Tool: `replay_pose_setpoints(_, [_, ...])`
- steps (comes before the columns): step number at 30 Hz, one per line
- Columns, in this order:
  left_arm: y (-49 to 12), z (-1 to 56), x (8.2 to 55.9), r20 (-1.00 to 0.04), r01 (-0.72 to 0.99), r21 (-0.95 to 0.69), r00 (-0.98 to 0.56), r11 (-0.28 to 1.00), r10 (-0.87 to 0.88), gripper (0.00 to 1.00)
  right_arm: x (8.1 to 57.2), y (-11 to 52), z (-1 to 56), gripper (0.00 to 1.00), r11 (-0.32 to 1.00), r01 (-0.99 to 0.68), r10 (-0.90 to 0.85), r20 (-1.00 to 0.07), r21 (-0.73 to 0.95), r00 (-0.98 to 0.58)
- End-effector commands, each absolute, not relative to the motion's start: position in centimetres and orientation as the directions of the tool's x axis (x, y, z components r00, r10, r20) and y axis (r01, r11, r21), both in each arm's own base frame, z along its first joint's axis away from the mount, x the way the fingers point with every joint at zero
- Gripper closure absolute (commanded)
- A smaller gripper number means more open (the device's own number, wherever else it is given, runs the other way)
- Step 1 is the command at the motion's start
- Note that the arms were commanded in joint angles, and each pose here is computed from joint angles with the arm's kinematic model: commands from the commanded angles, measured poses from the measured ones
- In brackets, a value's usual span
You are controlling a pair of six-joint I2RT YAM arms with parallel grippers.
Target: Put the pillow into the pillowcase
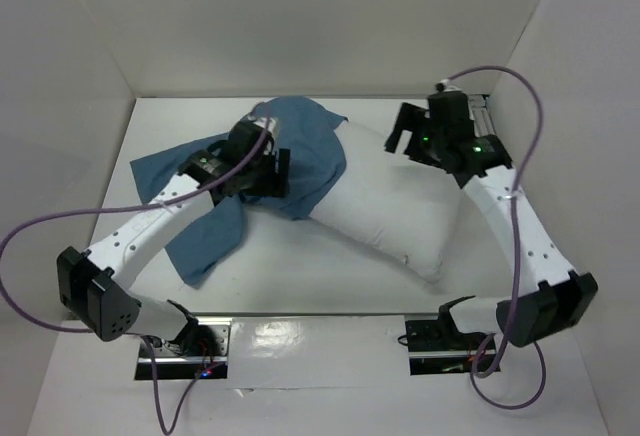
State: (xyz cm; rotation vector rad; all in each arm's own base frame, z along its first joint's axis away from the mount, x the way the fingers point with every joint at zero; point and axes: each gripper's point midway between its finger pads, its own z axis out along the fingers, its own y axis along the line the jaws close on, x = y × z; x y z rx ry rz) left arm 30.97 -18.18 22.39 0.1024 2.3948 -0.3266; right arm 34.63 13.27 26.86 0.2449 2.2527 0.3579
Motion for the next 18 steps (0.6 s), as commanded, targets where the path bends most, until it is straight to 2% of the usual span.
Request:
replay_pose_setpoints(1, [-22.0, 20.2, 29.8, -0.652, 0.218, -0.201, -0.757, 0.955, 0.035, 0.21, 31.9, 5.9, 27.2, 0.0, 0.935, 0.243, 0.353, -0.713, 0.257, -0.606])
replay_pose_setpoints(3, [-23.9, 18.8, 28.7, -0.646, 0.261, -0.147, -0.756, 0.954, 0.108, 0.21, 30.1, 3.7, 26.4, 0.0, 0.926, 0.295, 0.373, -0.693, 0.236, -0.617])
replay_pose_setpoints(4, [-24.7, 18.9, 28.4, -0.648, 0.271, -0.145, -0.753, 0.952, 0.116, 0.26, 29.5, 2.2, 26.0, 0.0, 0.916, 0.331, 0.393, -0.682, 0.228, -0.617])
replay_pose_setpoints(9, [-27.4, 17.4, 27.7, -0.644, 0.307, -0.077, -0.742, 0.949, 0.187, 0.32, 26.0, -0.6, 22.6, 0.0, 0.88, 0.44, 0.449, -0.613, 0.179, -0.65])
replay_pose_setpoints(14, [-27.2, 14.4, 28.6, -0.595, 0.283, 0.004, -0.77, 0.959, 0.229, 0.32, 24.1, -1.5, 19.9, 0.0, 0.87, 0.474, 0.463, -0.564, 0.14, -0.684])
replay_pose_setpoints(18, [-26.1, 13.3, 30.0, -0.6, 0.232, 0.078, -0.766, 0.97, 0.232, 0.31, 23.7, -0.9, 18.5, 0.0, 0.871, 0.464, 0.473, -0.523, 0.16, -0.709])
